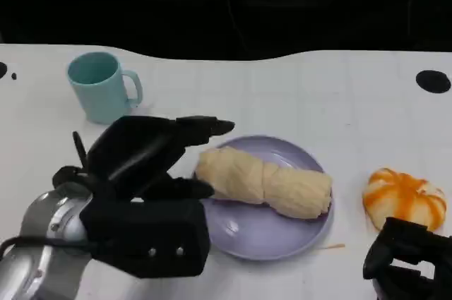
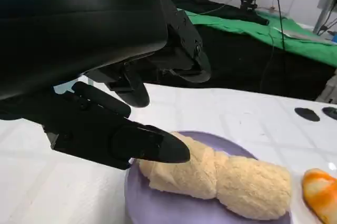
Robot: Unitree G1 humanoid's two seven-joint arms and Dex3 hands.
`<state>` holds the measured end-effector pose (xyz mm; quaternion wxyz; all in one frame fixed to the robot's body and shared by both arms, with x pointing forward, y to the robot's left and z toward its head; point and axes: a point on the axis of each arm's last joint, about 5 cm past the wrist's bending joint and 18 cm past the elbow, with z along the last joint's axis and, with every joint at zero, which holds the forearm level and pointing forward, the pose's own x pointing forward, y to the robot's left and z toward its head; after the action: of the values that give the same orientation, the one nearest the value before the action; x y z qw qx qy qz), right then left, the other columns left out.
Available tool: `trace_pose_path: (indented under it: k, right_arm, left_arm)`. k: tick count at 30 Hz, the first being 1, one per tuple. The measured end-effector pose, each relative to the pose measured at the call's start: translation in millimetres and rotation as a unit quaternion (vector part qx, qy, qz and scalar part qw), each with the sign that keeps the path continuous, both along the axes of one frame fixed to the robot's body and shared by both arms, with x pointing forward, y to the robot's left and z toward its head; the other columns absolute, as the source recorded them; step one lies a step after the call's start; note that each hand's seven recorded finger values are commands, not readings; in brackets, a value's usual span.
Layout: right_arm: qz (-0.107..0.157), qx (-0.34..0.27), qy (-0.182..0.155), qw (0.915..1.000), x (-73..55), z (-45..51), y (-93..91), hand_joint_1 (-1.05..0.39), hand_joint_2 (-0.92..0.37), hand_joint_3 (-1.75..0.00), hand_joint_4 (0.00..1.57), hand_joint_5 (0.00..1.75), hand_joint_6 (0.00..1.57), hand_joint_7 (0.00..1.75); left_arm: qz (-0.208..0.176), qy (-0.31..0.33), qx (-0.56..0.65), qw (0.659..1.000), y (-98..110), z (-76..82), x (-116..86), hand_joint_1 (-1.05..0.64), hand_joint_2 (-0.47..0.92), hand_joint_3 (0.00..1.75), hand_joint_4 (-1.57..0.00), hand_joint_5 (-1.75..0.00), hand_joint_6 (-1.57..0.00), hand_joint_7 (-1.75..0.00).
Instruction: Grasp the towel on the left side of the plate with the left hand and place it into the plate.
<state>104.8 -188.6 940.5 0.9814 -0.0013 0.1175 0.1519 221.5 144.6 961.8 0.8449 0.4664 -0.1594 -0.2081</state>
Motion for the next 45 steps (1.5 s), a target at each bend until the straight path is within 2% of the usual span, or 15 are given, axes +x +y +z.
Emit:
trace_pose_path:
  k: [3, 4, 6, 9, 10, 11, 12, 14, 15, 18, 25, 31, 38, 40, 45]
  right_arm:
    - [-0.003, 0.003, -0.004, 1.0, -0.4, -1.5, 0.3, -0.01, -0.68, -1.15, 0.7, 1.75, 0.53, 1.69]
    - [-0.002, 0.003, -0.006, 1.0, -0.3, -1.6, 0.6, -0.02, -0.67, -1.16, 0.71, 1.75, 0.52, 1.69]
    - [-0.001, 0.003, -0.009, 1.0, -0.3, -1.7, 1.5, -0.02, -0.66, -1.17, 0.7, 1.75, 0.52, 1.69]
    - [0.005, 0.005, -0.013, 0.9999, 0.3, -1.8, 4.1, -0.03, -0.65, -1.17, 0.7, 1.75, 0.52, 1.69]
    - [0.006, 0.006, -0.013, 0.9999, 0.5, -1.8, 4.6, -0.03, -0.65, -1.18, 0.7, 1.75, 0.52, 1.69]
    - [0.006, 0.006, -0.013, 0.9999, 0.6, -1.8, 4.9, -0.03, -0.65, -1.18, 0.7, 1.75, 0.52, 1.69]
    - [0.007, 0.006, -0.014, 0.9999, 0.8, -1.8, 5.3, -0.03, -0.64, -1.18, 0.7, 1.75, 0.52, 1.69]
    - [0.007, 0.005, -0.014, 0.9999, 1.3, -1.6, 5.6, -0.02, -0.64, -1.19, 0.71, 1.75, 0.52, 1.69]
    - [0.007, 0.004, -0.015, 0.9999, 1.8, -1.4, 5.7, -0.01, -0.64, -1.2, 0.71, 1.75, 0.52, 1.69]
    - [0.006, 0.002, -0.016, 0.9999, 3.4, -0.7, 5.9, 0.0, -0.63, -1.2, 0.7, 1.75, 0.52, 1.68]
    - [0.012, -0.004, -0.015, 0.9998, 7.5, 0.4, 5.9, 0.0, -0.63, -1.19, 0.69, 1.75, 0.51, 1.68]
    - [0.012, -0.006, -0.011, 0.9998, 8.1, -1.6, 5.0, 0.03, -0.64, -1.21, 0.7, 1.75, 0.51, 1.68]
    - [0.014, -0.012, -0.021, 0.9996, 9.5, -3.6, 3.4, 0.05, -0.64, -1.21, 0.69, 1.75, 0.5, 1.7]
    - [0.014, -0.014, -0.022, 0.9996, 9.9, -4.0, 3.1, 0.05, -0.66, -1.19, 0.68, 1.75, 0.49, 1.71]
    - [0.014, -0.016, -0.021, 0.9996, 10.2, -4.7, 3.3, 0.05, -0.66, -1.17, 0.69, 1.75, 0.49, 1.71]
  left_arm:
    - [0.015, 0.017, -0.042, 0.999, 11.4, -3.4, -10.6, -0.32, 0.92, 0.16, -0.72, -0.6, -0.64, -0.12]
    - [0.02, 0.023, -0.06, 0.998, 16.3, -5.0, -14.3, -0.3, 0.92, 0.17, -0.71, -0.67, -0.67, -0.12]
    - [0.03, 0.035, -0.096, 0.994, 25.1, -7.8, -22.5, -0.22, 0.92, 0.19, -0.66, -0.97, -0.76, -0.19]
    - [0.044, 0.051, -0.174, 0.982, 35.8, -10.8, -37.4, -0.15, 0.92, 0.25, -0.71, -1.13, -0.89, -0.27]
    - [0.05, 0.059, -0.203, 0.976, 37.9, -13.0, -42.9, -0.14, 0.89, 0.32, -0.71, -1.18, -0.9, -0.32]
    - [0.056, 0.067, -0.232, 0.969, 39.0, -15.4, -48.0, -0.12, 0.83, 0.47, -0.72, -1.24, -0.9, -0.42]
    - [0.062, 0.075, -0.261, 0.961, 39.6, -17.9, -53.7, -0.11, 0.72, 0.73, -0.72, -1.34, -0.86, -0.64]
    - [0.078, 0.089, -0.313, 0.942, 39.8, -22.4, -64.7, -0.12, 0.63, 0.99, -0.74, -1.45, -0.79, -0.94]
    - [0.086, 0.096, -0.339, 0.932, 39.7, -23.7, -70.3, -0.14, 0.6, 1.08, -0.74, -1.53, -0.76, -1.08]
    - [0.115, 0.133, -0.406, 0.897, 37.5, -26.5, -87.0, -0.14, 0.58, 1.19, -0.72, -1.66, -0.72, -1.28]
    - [0.166, 0.229, -0.46, 0.841, 39.4, -23.3, -112.6, -0.11, 0.58, 1.23, -0.66, -1.74, -0.65, -1.45]
    - [0.169, 0.283, -0.507, 0.796, 40.2, -25.3, -119.6, -0.11, 0.74, 1.0, -0.66, -1.75, -0.57, -1.56]
    - [0.165, 0.309, -0.55, 0.758, 41.0, -32.7, -117.0, -0.15, 0.72, 0.98, -0.7, -1.75, -0.59, -1.63]
    - [0.163, 0.313, -0.558, 0.751, 40.8, -35.4, -114.1, -0.15, 0.68, 1.04, -0.72, -1.75, -0.6, -1.64]
    - [0.147, 0.318, -0.587, 0.73, 39.4, -40.9, -105.1, -0.17, 0.66, 1.06, -0.73, -1.75, -0.61, -1.65]
